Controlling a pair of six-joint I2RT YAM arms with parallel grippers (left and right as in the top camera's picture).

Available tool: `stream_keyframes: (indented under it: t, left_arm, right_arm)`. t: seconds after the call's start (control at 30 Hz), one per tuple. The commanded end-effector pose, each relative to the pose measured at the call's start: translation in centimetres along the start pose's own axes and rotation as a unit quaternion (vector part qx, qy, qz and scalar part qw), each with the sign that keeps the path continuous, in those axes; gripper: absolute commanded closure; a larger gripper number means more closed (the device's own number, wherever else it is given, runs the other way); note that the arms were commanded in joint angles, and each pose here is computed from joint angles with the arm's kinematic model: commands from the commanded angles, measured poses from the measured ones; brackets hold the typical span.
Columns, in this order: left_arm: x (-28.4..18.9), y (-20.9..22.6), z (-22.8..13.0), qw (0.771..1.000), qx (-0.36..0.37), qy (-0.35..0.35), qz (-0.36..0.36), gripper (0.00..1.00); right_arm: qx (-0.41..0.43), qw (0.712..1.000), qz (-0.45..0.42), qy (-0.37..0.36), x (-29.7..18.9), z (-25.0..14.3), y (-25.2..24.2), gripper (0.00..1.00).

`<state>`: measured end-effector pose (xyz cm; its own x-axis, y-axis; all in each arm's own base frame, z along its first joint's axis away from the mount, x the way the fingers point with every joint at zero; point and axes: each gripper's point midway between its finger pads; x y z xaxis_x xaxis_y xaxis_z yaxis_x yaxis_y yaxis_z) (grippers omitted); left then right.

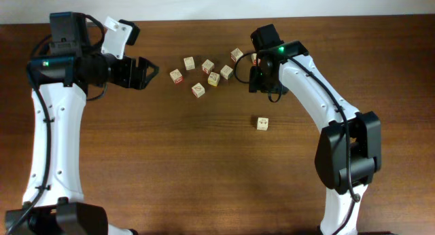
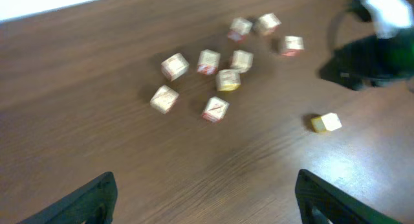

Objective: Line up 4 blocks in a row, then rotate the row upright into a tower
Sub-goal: 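Grasp the blue-D block with the right gripper and carry it over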

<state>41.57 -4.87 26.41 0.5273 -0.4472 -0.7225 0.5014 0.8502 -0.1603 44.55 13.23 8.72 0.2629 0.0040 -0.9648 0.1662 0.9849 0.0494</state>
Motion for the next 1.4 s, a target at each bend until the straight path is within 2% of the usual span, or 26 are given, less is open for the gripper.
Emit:
stream_keyframes:
  t: [0.0,0.13,0.23,0.3,0.4,0.53,0.6,0.63,0.8,0.93,1.03,1.07,1.1,1.13,1.23,1.27,1.37]
  left_arm:
    - [-3.4,2.9,0.0,0.988,-0.076,0.0,0.131,0.13]
    - [-6.6,4.3,-0.2,0.966,-0.145,-0.021,0.215,0.13]
    - [-8.7,6.8,-3.1,0.918,-0.234,0.007,0.321,0.12]
    - [-9.5,7.5,-4.2,0.895,-0.266,0.013,0.357,0.12]
    - [-9.5,7.5,-4.2,0.895,-0.266,0.014,0.357,0.07]
    - [-9.3,7.3,-4.1,0.899,-0.267,0.013,0.347,0.06]
    - [-9.0,7.0,-4.0,0.903,-0.267,0.012,0.337,0.04]
    - [-9.0,7.0,-4.0,0.903,-0.267,0.013,0.337,0.0]
    - [-8.9,7.0,-4.0,0.91,-0.245,0.021,0.333,0.01]
    - [-5.8,6.3,-4.0,0.939,-0.204,0.054,0.271,0.0]
    - [-2.2,5.2,-4.3,0.969,-0.131,0.092,0.186,0.0]
    - [-1.5,5.4,-4.6,0.969,-0.133,0.1,0.182,0.01]
    - [-1.1,5.6,-4.8,0.969,-0.135,0.105,0.18,0.01]
    - [-1.0,5.7,-4.9,0.969,-0.135,0.106,0.18,0.01]
    - [-0.9,5.7,-4.9,0.968,-0.135,0.107,0.18,0.01]
    - [-0.9,5.7,-4.9,0.968,-0.135,0.107,0.18,0.01]
    - [-0.9,5.7,-4.8,0.969,-0.135,0.105,0.181,0.01]
  right_arm:
    - [0.043,0.999,0.004,-0.008,-0.5,0.6,0.0,0.4]
    - [0.054,0.998,0.01,-0.002,-0.5,0.3,0.2,0.4]
    - [0.079,0.997,0.005,-0.001,-0.5,0.3,0.0,0.4]
    - [0.093,0.995,0.007,-0.028,-0.4,1.8,-0.3,0.4]
    - [0.114,0.99,0.036,-0.078,0.3,5.3,-0.5,0.4]
    - [0.108,0.986,0.047,-0.114,3.4,7.8,0.0,0.4]
    - [0.104,0.986,0.046,-0.119,5.3,8.3,0.0,0.4]
    - [0.105,0.986,0.046,-0.119,6.1,8.3,-0.1,0.4]
    - [0.109,0.987,0.029,-0.112,8.2,8.5,-1.7,0.4]
    - [0.074,0.991,0.025,-0.107,8.4,8.1,-1.7,0.4]
    - [0.057,0.994,0.024,-0.087,10.4,7.1,-1.7,0.41]
    - [0.056,0.995,0.025,-0.081,10.8,6.9,-1.6,0.43]
    - [0.056,0.995,0.026,-0.083,10.8,7.0,-1.6,0.57]
    - [0.056,0.994,0.027,-0.086,10.8,7.1,-1.5,0.62]
    - [0.055,0.994,0.036,-0.086,10.4,7.2,-1.2,0.71]
    - [0.046,0.994,0.047,-0.084,9.7,7.3,-0.8,0.78]
    - [0.018,0.993,0.092,-0.067,6.2,7.2,1.0,0.82]
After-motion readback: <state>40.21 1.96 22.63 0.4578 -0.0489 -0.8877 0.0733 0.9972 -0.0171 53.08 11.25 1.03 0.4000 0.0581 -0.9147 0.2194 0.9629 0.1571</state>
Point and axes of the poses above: each gripper's point midway between its finger pads, its own x axis out along the fingers, its own y axis along the line the jaws close on, z = x × y, and after that the axes turned 4 degrees about x, right-handed
